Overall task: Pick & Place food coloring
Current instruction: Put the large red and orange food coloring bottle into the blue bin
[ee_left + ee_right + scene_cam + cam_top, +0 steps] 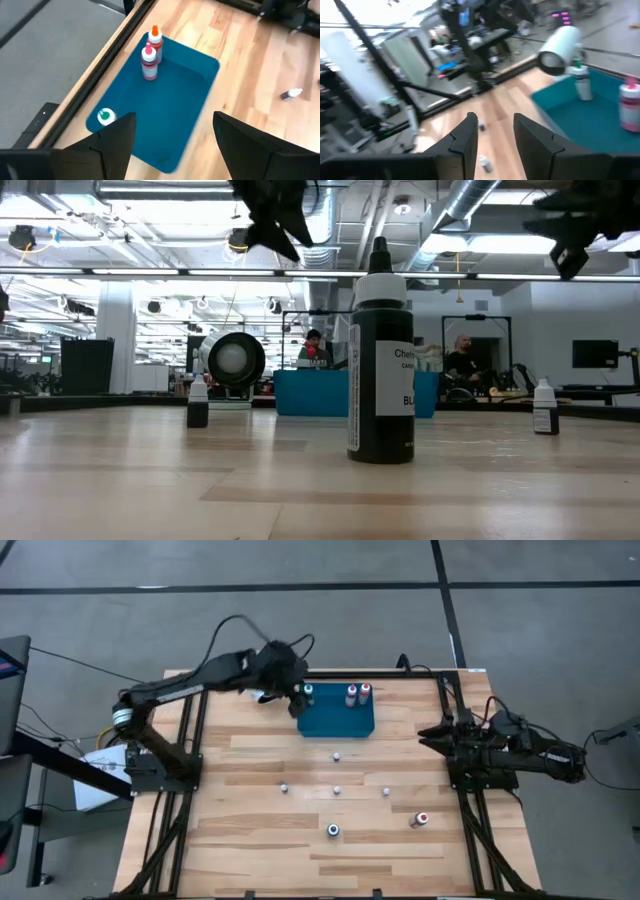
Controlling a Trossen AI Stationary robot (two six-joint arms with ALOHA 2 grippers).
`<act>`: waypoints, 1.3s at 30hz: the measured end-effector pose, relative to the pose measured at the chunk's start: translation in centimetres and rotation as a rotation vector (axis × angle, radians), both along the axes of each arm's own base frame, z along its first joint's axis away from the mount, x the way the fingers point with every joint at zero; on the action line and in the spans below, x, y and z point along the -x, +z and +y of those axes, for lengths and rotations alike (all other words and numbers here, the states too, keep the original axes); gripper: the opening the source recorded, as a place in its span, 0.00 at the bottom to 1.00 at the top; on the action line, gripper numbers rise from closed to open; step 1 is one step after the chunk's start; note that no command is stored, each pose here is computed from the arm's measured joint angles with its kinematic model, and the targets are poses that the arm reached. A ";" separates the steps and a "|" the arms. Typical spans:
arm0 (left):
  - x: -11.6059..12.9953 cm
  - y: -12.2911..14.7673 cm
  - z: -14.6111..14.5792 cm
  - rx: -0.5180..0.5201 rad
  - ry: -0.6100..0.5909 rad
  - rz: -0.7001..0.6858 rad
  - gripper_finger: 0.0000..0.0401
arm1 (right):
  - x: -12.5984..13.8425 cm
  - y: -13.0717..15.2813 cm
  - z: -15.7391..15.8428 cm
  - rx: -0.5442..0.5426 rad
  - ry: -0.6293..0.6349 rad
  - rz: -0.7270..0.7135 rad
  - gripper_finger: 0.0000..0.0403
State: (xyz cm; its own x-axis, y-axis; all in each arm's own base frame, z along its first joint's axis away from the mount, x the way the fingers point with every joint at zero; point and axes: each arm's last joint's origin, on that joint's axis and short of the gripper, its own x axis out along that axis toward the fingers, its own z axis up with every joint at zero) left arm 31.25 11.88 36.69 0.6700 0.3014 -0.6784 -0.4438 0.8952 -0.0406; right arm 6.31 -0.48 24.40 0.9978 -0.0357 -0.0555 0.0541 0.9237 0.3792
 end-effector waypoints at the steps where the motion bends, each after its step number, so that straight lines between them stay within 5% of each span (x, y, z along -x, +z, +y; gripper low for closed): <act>1: 0.4 0.0 -0.9 -0.003 0.010 -0.027 0.64 | 0.0 0.1 0.1 0.000 0.020 -0.010 0.28; 11: 6.0 -3.3 -8.9 0.073 0.041 -0.275 0.64 | -0.2 1.6 0.9 0.008 0.166 -0.151 0.24; 20: 9.3 -7.4 -13.8 0.111 0.142 -0.349 0.64 | -2.3 5.9 2.3 0.044 0.317 -0.082 0.24; 28: 10.1 -10.0 -16.5 0.142 0.152 -0.382 0.64 | -4.9 8.5 4.4 0.085 0.450 0.244 0.24; 39: 11.3 -12.8 -18.3 0.142 0.198 -0.392 0.64 | -4.8 8.5 7.2 -0.129 0.506 0.762 0.24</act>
